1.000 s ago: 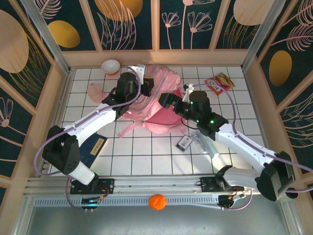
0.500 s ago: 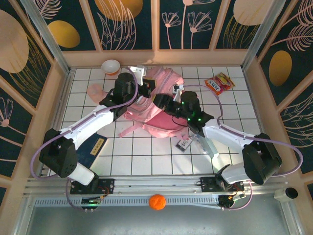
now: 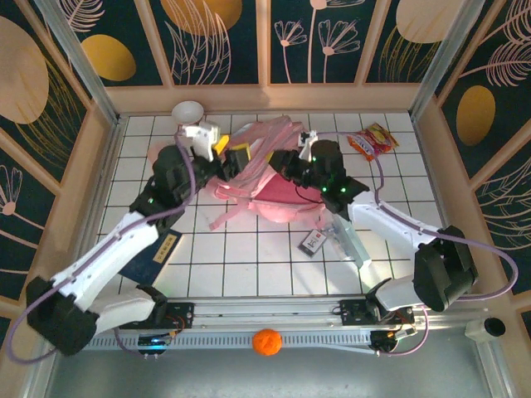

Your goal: Pack the student bag

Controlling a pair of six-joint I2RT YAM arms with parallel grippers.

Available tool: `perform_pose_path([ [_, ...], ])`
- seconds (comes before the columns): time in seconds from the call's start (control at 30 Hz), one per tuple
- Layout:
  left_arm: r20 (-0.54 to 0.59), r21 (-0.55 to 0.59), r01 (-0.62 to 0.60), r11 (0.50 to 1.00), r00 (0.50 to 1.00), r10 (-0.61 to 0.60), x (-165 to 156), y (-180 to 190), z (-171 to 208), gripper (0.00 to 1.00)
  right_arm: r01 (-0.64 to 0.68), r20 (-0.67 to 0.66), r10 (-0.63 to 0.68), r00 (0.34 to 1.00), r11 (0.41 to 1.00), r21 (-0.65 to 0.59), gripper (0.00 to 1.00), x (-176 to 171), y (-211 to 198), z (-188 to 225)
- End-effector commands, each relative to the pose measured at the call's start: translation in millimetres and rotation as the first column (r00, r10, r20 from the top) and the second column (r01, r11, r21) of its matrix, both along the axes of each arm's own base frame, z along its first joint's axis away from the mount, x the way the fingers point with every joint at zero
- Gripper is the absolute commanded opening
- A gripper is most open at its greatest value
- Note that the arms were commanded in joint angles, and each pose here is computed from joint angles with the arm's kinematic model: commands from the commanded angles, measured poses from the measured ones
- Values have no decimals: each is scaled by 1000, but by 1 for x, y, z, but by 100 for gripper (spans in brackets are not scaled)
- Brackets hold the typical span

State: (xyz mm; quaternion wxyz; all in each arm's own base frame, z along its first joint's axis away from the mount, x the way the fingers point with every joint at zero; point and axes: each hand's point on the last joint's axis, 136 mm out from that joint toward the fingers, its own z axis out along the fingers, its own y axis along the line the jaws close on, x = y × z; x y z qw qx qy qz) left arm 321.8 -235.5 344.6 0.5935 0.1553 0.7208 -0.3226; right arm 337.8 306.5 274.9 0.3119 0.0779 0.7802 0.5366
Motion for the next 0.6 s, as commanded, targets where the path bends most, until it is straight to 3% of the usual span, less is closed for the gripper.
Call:
perform_pose_path([
  [0.0, 25, 152, 118, 981, 992, -124, -34, 3, -51, 67, -30, 170, 13, 985, 995, 93, 0, 5, 4, 77],
  [0.2, 140, 224, 213, 951, 959, -247, -72, 7, -98, 63, -37, 228, 4, 974, 989, 140, 0, 7, 6, 114],
  [0.4, 76, 242, 248, 938, 959, -273, -60, -5, -130, 63, -50, 245, 9, 969, 986, 162, 0, 7, 9, 120],
  [0.57, 115, 202, 252, 946, 954, -278, -58, -10, -126, 64, -66, 246, 25, 969, 985, 159, 0, 8, 15, 122],
])
